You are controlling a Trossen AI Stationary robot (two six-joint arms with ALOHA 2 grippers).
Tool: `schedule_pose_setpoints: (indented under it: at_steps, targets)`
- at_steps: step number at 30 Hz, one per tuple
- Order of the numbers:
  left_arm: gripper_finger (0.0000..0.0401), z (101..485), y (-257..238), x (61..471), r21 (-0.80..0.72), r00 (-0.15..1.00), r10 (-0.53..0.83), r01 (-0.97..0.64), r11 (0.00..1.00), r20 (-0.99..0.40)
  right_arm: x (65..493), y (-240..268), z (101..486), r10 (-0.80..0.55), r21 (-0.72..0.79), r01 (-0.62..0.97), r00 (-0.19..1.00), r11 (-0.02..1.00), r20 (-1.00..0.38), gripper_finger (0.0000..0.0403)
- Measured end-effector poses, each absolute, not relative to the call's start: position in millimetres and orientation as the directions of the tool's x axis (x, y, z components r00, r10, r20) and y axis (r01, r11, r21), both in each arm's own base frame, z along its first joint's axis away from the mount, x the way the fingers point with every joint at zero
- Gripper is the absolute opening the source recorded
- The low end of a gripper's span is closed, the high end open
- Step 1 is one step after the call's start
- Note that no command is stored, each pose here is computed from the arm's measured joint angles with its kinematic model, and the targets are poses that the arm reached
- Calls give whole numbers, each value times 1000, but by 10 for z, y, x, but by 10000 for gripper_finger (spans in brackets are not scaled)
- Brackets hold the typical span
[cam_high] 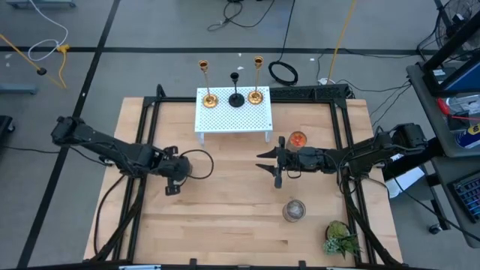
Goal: Pick & Place candle stick holders
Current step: Put the left orange candle on the shelf
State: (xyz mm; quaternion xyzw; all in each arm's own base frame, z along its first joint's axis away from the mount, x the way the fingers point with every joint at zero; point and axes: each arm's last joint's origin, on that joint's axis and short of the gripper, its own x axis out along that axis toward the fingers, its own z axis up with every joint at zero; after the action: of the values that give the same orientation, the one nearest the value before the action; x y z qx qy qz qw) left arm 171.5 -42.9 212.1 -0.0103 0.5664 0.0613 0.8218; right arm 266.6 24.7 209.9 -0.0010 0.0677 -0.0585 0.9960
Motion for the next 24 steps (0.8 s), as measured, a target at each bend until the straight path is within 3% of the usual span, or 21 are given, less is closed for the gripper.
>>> schedule_pose_setpoints:
  at_steps: [6, 12, 19, 24]
  targets:
    - [5, 2629, -503, 1882, 63, 508, 67, -26, 998, -859, 2666, 247, 2099, -117, -17, 116, 984, 993, -134, 146]
    - [4, 3151, -503, 2032, 179, 641, 92, 73, 981, -762, 2667, 247, 2106, -117, -10, 117, 985, 993, -127, 146]
    - [3, 3505, -255, 2259, 286, 638, 210, 17, 958, -741, 2668, 247, 2113, -117, 13, 120, 986, 993, -120, 146]
    - [3, 3493, 113, 2420, 303, 565, 264, -25, 953, -781, 2668, 247, 2113, -117, 13, 120, 986, 993, -120, 146]
